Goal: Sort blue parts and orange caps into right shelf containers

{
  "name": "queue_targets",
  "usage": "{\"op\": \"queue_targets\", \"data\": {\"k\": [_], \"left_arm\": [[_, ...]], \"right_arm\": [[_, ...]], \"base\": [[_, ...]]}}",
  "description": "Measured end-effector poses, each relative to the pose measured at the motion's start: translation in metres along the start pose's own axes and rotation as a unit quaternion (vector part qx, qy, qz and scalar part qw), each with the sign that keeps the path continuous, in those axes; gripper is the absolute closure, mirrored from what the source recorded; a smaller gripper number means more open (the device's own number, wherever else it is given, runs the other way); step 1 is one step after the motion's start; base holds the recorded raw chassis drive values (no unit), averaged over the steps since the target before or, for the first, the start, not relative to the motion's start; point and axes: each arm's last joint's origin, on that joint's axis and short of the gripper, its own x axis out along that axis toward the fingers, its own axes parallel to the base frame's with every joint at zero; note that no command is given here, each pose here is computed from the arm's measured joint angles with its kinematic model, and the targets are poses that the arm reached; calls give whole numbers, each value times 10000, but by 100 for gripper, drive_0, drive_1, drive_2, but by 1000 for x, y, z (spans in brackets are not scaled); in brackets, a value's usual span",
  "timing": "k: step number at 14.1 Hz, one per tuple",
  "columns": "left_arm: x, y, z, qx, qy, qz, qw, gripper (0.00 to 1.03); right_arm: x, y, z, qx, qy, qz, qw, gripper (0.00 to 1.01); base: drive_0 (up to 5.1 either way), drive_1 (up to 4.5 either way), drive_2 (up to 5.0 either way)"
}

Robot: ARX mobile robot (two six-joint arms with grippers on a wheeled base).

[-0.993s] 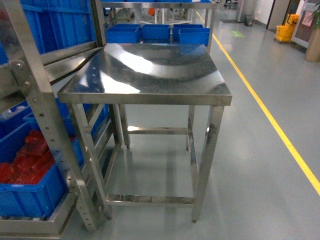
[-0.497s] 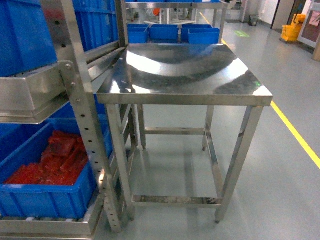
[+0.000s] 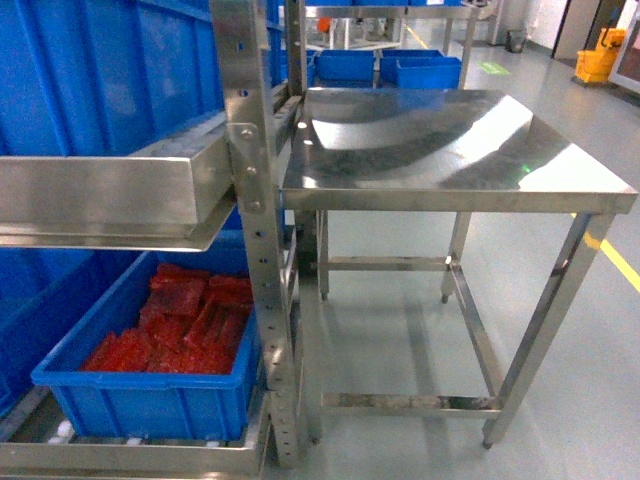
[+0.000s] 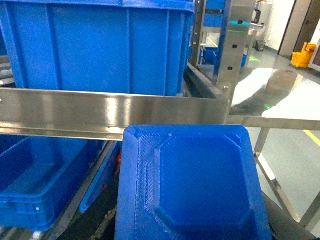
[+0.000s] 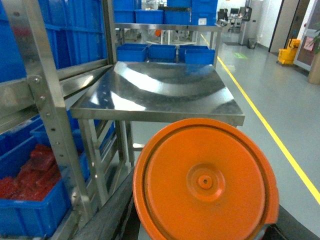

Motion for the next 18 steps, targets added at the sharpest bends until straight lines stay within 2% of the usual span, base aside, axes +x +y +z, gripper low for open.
{"op": "queue_targets", "data": {"k": [18], "left_arm": [[0, 0, 0, 0, 23, -7, 10000, 59]], "right_arm": [[0, 0, -1, 0, 29, 0, 10000, 57]], "base": [[-498, 238, 238]]}}
